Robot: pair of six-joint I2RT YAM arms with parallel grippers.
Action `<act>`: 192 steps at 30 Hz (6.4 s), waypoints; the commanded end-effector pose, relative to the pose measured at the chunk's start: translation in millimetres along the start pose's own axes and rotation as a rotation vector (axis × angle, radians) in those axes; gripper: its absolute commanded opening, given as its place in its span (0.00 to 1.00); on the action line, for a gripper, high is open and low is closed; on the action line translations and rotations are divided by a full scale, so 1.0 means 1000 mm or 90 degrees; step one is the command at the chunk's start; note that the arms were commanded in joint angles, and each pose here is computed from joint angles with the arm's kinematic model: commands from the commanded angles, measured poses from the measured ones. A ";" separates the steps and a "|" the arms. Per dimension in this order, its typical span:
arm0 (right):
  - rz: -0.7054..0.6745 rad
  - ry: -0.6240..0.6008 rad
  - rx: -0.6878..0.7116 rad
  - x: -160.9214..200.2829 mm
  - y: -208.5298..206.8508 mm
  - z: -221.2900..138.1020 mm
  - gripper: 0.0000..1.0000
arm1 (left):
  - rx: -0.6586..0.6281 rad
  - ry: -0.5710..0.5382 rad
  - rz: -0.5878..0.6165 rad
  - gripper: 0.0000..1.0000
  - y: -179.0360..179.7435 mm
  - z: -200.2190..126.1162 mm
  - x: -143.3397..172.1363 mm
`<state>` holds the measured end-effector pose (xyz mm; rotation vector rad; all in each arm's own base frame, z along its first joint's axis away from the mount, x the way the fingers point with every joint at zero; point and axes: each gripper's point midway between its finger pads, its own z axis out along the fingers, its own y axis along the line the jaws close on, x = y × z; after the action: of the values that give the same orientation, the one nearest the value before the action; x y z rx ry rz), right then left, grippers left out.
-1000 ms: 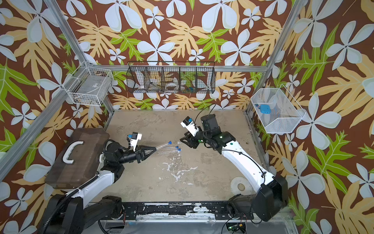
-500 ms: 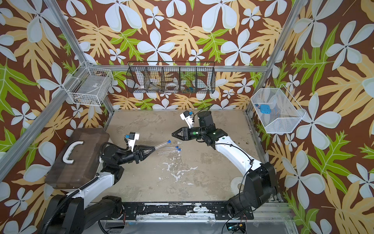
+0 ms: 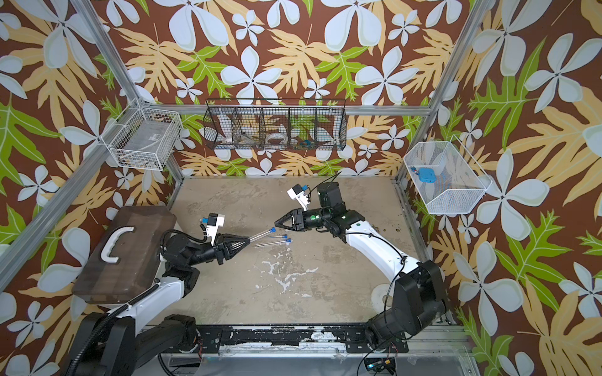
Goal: Insert stoppers into test tubes
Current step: Insert the stopper into the test tube.
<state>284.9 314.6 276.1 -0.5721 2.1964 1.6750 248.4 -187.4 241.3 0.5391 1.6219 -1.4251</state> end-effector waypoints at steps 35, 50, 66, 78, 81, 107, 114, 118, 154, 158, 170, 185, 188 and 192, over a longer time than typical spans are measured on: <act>-0.014 0.075 -0.049 0.023 0.010 0.011 0.15 | 0.026 0.003 0.045 0.00 -0.009 0.000 -0.001; -0.013 0.090 -0.071 0.028 0.015 0.019 0.06 | 0.034 -0.008 0.035 0.00 -0.013 0.004 -0.007; -0.014 0.103 -0.087 0.033 0.017 0.021 0.00 | 0.037 -0.011 0.037 0.00 -0.015 0.004 -0.009; -0.039 0.125 -0.145 0.038 0.029 0.020 0.00 | 0.062 -0.021 0.053 0.00 -0.026 0.002 -0.012; -0.047 0.120 -0.137 0.033 0.030 0.019 0.11 | 0.056 -0.015 0.048 0.00 -0.023 0.003 -0.009; -0.021 0.042 -0.062 0.015 0.001 -0.018 0.25 | 0.043 -0.002 0.040 0.00 -0.016 0.004 -0.004; -0.017 0.063 -0.070 0.015 0.000 -0.006 0.25 | 0.051 -0.001 0.044 0.00 -0.019 0.003 -0.003; -0.014 0.070 -0.072 0.016 -0.002 -0.002 0.25 | 0.054 -0.002 0.045 0.00 -0.020 0.003 -0.004; -0.031 0.074 -0.086 0.018 0.012 -0.002 0.22 | 0.046 0.000 0.039 0.00 -0.017 0.003 -0.003; -0.026 0.079 -0.089 0.023 0.010 0.000 0.21 | 0.047 0.000 0.039 0.00 -0.017 0.003 -0.004; -0.027 0.104 -0.104 0.029 0.012 0.011 0.11 | 0.048 0.002 0.038 0.00 -0.017 0.004 -0.002; -0.021 0.121 -0.121 0.036 0.014 0.020 0.00 | 0.057 -0.003 0.038 0.00 -0.021 0.004 -0.005; -0.023 0.124 -0.122 0.036 0.014 0.022 0.00 | 0.057 -0.003 0.038 0.00 -0.022 0.004 -0.005; -0.024 0.123 -0.122 0.036 0.014 0.022 0.00 | 0.056 -0.004 0.039 0.00 -0.022 0.004 -0.005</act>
<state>259.3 327.2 258.4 -0.7772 2.1920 1.8407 239.8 -193.5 247.4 0.5834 1.5887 -1.4708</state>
